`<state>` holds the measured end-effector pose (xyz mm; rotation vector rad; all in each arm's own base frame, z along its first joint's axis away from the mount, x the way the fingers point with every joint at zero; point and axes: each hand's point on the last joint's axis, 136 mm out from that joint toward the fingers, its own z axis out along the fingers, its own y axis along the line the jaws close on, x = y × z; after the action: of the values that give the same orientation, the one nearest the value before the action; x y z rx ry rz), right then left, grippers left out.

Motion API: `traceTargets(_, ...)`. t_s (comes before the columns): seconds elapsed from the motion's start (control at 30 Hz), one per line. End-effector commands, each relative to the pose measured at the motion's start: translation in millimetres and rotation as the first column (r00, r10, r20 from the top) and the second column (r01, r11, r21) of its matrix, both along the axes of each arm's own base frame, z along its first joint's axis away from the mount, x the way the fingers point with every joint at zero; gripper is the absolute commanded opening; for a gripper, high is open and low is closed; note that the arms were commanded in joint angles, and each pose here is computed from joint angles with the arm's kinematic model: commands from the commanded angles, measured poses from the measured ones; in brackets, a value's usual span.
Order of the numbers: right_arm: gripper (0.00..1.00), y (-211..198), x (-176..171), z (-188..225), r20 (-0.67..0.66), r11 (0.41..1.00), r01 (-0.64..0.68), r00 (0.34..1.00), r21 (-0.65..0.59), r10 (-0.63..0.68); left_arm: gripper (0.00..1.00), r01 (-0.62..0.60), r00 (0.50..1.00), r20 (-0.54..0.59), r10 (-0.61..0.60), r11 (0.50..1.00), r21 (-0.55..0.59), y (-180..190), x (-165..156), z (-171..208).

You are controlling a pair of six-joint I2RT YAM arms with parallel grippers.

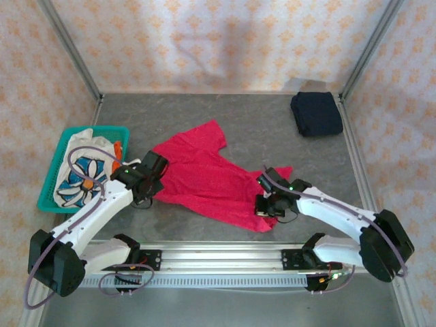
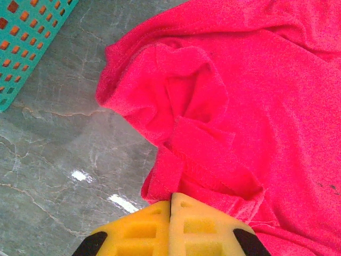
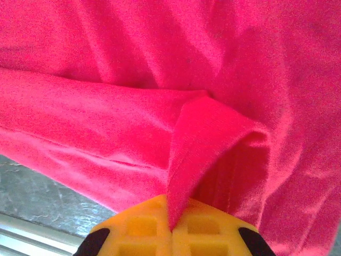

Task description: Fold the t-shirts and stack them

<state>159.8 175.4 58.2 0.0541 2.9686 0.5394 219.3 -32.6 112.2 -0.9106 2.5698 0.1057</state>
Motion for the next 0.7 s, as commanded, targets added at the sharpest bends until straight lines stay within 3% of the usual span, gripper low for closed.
traceTargets(0.0, 0.00, -8.7, 24.9, 42.0, 0.168, 0.999, 0.025, 0.986, -0.025, -0.020, 0.00, -0.018, 0.999, 0.040, 0.017, 0.999, 0.028, 8.0, 3.9, 13.7)
traceTargets(0.2, 0.00, -55.5, 85.4, 133.7, 0.456, 0.987, 0.149, 0.884, -0.061, -0.105, 0.00, -0.037, 0.986, 0.166, 0.027, 0.998, 0.054, 24.5, 35.8, 66.9)
traceTargets(0.33, 0.00, -85.7, 108.3, 196.0, 0.581, 0.980, 0.196, 0.803, -0.045, -0.134, 0.00, -0.055, 0.955, 0.296, 0.027, 0.995, 0.088, 39.8, 57.6, 136.0)
traceTargets(0.47, 0.00, -107.9, 115.0, 264.2, 0.721, 0.971, 0.234, 0.681, -0.043, -0.132, 0.00, -0.078, 0.906, 0.422, 0.031, 0.992, 0.096, 50.3, 61.5, 196.4)
traceTargets(0.67, 0.00, -139.2, 86.6, 359.9, 0.869, 0.950, 0.312, 0.474, -0.016, -0.141, 0.00, -0.103, 0.841, 0.540, 0.032, 0.989, 0.103, 63.5, 34.8, 258.8)
